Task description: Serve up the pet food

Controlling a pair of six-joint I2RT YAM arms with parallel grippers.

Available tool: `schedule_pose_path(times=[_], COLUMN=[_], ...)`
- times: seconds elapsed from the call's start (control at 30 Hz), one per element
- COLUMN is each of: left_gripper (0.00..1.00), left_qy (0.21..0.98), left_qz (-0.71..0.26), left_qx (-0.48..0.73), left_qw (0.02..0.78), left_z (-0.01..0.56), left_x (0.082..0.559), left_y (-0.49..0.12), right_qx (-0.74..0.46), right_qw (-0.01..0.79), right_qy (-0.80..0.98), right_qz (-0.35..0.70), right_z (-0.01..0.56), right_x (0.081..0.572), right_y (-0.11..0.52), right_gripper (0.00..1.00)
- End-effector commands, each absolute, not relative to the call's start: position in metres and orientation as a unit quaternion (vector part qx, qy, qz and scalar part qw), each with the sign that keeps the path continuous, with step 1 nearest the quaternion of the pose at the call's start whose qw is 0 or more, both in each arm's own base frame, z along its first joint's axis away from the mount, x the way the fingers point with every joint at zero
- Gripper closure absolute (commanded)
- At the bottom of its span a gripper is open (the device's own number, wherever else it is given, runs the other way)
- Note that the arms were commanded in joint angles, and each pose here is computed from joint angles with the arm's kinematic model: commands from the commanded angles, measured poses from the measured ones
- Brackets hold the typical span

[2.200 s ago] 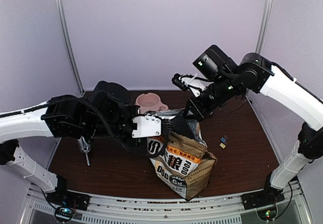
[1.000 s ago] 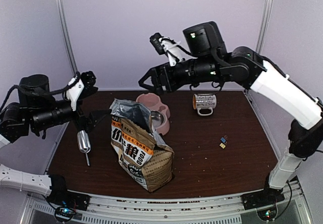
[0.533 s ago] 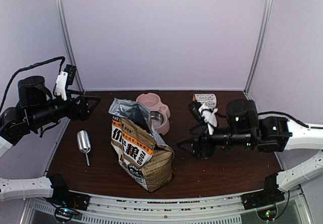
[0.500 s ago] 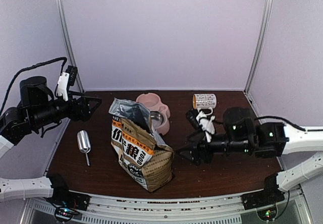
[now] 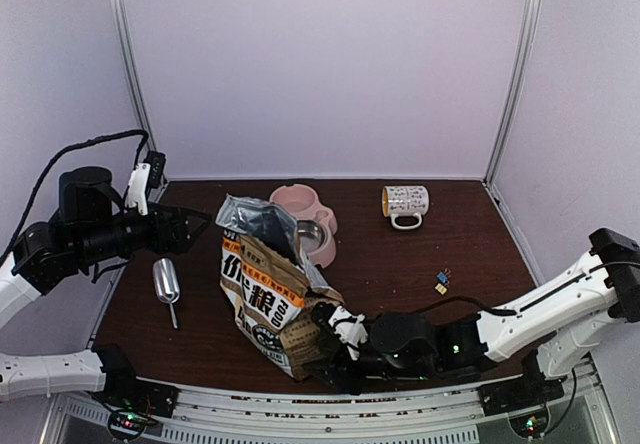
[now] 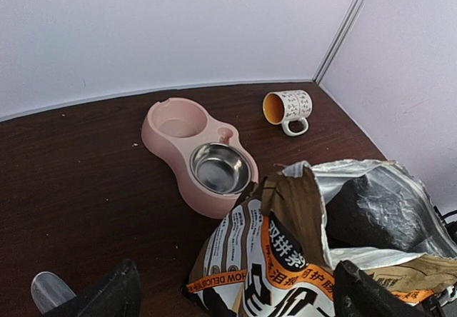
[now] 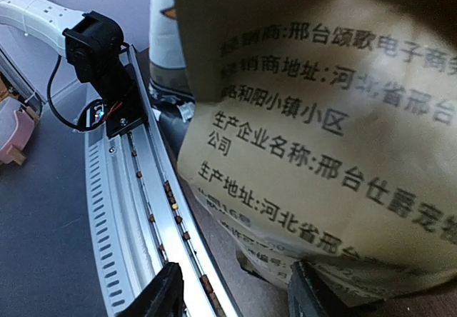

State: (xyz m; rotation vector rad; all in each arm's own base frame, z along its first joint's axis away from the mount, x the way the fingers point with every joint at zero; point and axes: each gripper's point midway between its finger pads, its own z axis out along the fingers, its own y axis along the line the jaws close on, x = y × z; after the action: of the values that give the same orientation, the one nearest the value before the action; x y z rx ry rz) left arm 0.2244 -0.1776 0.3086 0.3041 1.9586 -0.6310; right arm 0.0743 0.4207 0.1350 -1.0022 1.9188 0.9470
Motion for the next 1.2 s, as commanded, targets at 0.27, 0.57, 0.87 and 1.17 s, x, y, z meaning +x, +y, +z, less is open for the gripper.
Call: schedule_pose_path(times=[0.27, 0.57, 0.87, 1.17], left_gripper=[0.04, 0.03, 0.02, 0.02], left_qy=[0.796, 0.801, 0.809, 0.831], left_qz=[-0.27, -0.257, -0.216, -0.178], left_qx=[0.103, 0.096, 0.074, 0.053], left_qw=[0.531, 0.532, 0.542, 0.525], left_z=[0.316, 0.315, 0.324, 0.311], left_x=[0.222, 0.223, 0.239, 0.276], left_y=[-0.167, -0.161, -0.131, -0.088], right_qx=[-0.34, -0.365, -0.408, -0.353], right_qw=[0.476, 0.475, 0.46, 0.495], right_qy=[0.722, 0.708, 0.668, 0.714], right_qz=[0.369, 0.375, 0.419, 0.347], right_z=[0.165, 0.171, 0.213, 0.253], right_x=[0.14, 0.183, 0.151, 0.174], right_y=[0.507, 0.555, 0.526, 0.429], right_gripper=[0.49, 0.48, 0.34, 0.27])
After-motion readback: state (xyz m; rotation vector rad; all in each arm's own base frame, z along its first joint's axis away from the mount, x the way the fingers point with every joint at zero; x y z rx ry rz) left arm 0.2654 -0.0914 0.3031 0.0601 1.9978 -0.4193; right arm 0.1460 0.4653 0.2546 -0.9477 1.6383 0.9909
